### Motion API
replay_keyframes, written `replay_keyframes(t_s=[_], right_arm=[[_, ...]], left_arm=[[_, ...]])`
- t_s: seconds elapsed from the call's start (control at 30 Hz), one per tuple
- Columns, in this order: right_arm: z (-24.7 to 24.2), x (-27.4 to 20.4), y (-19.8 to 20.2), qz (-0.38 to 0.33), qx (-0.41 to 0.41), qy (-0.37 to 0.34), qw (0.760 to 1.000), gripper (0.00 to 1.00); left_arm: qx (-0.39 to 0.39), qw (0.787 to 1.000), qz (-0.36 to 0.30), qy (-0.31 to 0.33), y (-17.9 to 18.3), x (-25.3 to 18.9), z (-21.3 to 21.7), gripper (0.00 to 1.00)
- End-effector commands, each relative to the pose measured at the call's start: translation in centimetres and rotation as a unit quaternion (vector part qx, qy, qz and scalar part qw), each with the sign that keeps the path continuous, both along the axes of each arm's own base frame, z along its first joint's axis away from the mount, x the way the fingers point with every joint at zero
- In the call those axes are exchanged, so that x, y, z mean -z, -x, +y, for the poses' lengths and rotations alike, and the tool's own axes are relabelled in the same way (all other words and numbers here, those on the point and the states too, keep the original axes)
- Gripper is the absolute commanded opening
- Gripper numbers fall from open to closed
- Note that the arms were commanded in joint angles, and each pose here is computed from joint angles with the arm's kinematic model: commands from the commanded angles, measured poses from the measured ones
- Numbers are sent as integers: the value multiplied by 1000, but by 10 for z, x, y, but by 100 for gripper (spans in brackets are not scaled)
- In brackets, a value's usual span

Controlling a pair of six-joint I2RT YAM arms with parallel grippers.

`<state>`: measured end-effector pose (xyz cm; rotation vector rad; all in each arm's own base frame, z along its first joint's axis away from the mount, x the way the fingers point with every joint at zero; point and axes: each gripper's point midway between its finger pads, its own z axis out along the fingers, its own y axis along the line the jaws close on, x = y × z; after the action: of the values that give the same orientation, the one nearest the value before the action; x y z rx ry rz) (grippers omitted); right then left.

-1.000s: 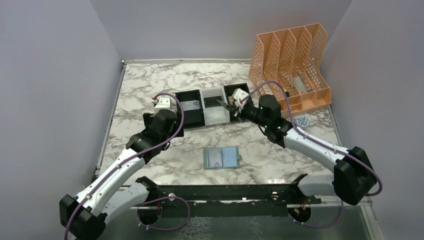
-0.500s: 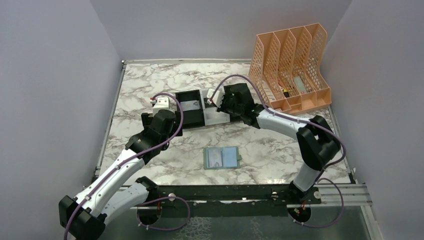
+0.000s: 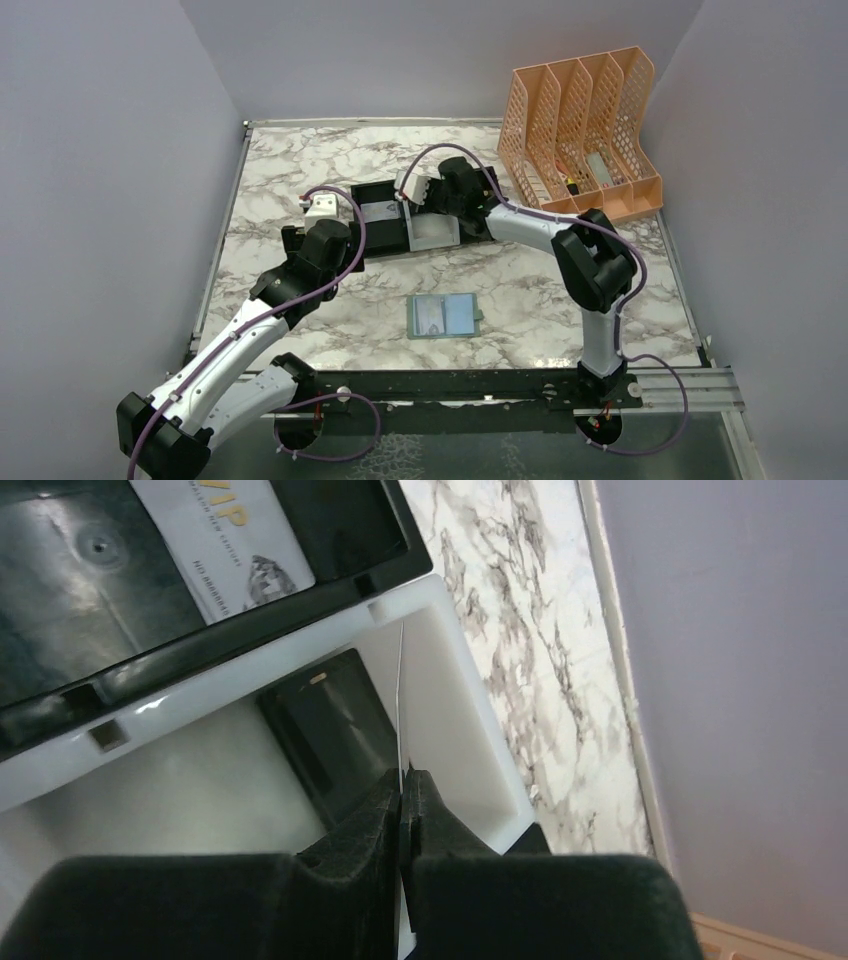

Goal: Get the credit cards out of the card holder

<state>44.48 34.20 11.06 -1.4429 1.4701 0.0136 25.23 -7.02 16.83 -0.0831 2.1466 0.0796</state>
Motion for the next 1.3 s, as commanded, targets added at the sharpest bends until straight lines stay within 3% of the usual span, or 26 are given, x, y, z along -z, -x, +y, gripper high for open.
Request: replay_keyframes(t_s=[0.0, 0.33, 0.6, 0.83, 1.27], right_arm=[[2, 9, -20, -45, -12, 52, 998, 1], [10, 20, -38, -79, -27, 80, 993, 1], [4, 49, -33, -59, -28, 105, 992, 3], [0, 56, -24, -35, -32, 108, 993, 27], [5, 54, -19, -9, -28, 82, 996, 52]], left_arm=[[-8, 1000, -4, -12, 1, 0, 7, 99], [-6, 1000, -3, -11, 1, 0, 6, 99], [-3, 1000, 3, -13, 0, 2, 5, 99], [0, 1000, 9, -14, -1, 4, 4, 99], [3, 1000, 11, -12, -1, 5, 3, 99]])
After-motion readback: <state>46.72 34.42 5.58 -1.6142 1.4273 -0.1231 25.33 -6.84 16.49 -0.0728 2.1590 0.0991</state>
